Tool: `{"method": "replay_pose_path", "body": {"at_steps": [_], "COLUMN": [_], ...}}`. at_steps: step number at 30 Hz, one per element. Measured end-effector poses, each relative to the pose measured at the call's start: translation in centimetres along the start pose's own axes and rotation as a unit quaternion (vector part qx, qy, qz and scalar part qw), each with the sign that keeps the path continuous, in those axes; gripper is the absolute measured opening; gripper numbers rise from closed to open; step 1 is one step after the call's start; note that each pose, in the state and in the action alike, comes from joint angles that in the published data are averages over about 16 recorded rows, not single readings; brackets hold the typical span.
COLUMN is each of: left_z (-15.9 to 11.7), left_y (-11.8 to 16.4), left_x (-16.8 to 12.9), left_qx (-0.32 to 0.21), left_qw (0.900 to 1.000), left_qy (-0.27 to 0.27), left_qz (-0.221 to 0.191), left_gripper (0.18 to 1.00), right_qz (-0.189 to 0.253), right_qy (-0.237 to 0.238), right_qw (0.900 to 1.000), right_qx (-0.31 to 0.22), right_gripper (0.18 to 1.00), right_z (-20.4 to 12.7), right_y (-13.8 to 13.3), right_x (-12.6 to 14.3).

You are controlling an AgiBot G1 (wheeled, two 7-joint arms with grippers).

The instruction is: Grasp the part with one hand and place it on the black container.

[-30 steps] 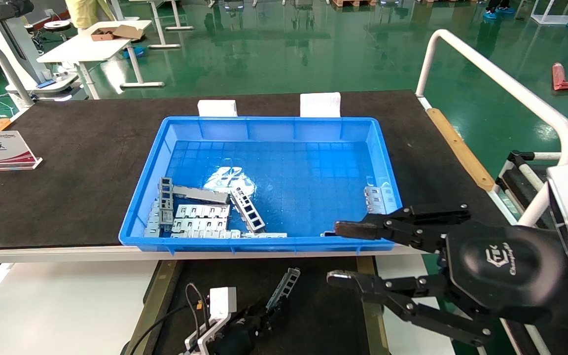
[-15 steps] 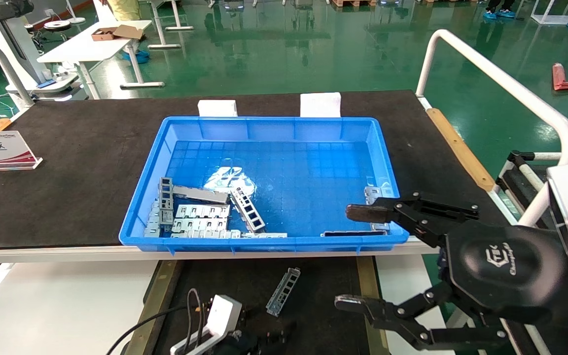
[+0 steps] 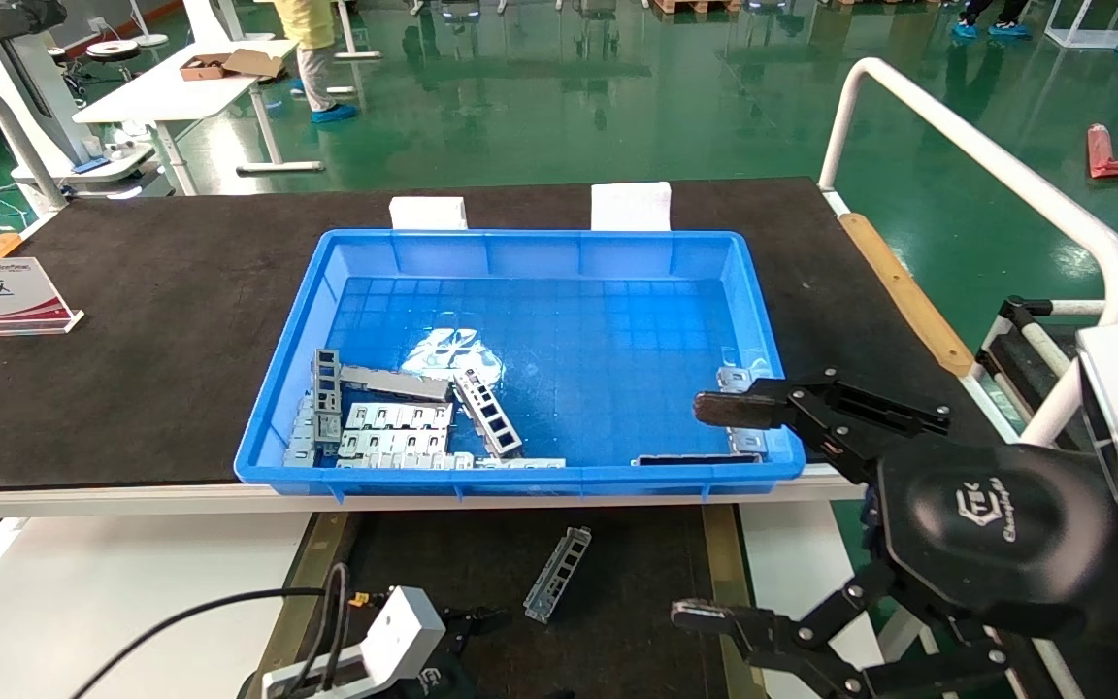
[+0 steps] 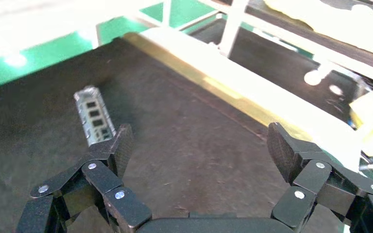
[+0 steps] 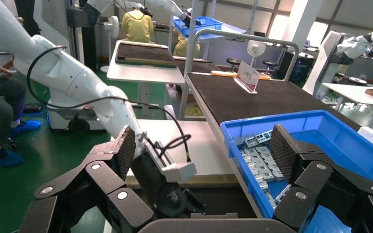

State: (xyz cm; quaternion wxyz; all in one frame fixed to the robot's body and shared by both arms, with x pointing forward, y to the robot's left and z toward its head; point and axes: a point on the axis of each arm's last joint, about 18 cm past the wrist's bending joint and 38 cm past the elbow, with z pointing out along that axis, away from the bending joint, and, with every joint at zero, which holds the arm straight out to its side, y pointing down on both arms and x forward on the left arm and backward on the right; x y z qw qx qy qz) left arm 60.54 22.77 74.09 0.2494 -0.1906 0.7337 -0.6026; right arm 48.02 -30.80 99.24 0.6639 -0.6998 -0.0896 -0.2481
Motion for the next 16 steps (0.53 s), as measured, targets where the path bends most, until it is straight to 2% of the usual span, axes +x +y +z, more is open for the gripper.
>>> {"method": "replay_pose_path", "body": {"at_steps": [9,16], "left_z": [-2.9,-4.0], "left_y": [-3.0,-4.1], "left_x": [0.3,0.4], "left_qx": [0.002,0.004], "left_qw": [0.9981,0.9969], "left_qy": [0.041,0.05], "left_qz": [0.045,0.06], "left_gripper": [1.0,1.001], "right_qz": [0.0,0.0], "right_qy": [0.0,0.0], "right_qw": [1.0,1.0], "right_qx": [0.0,0.0], "right_gripper": [0.999,1.001], "right_z": [0.0,0.0], "right_y": [0.0,0.0], "right_x": [0.0,0.0]}}
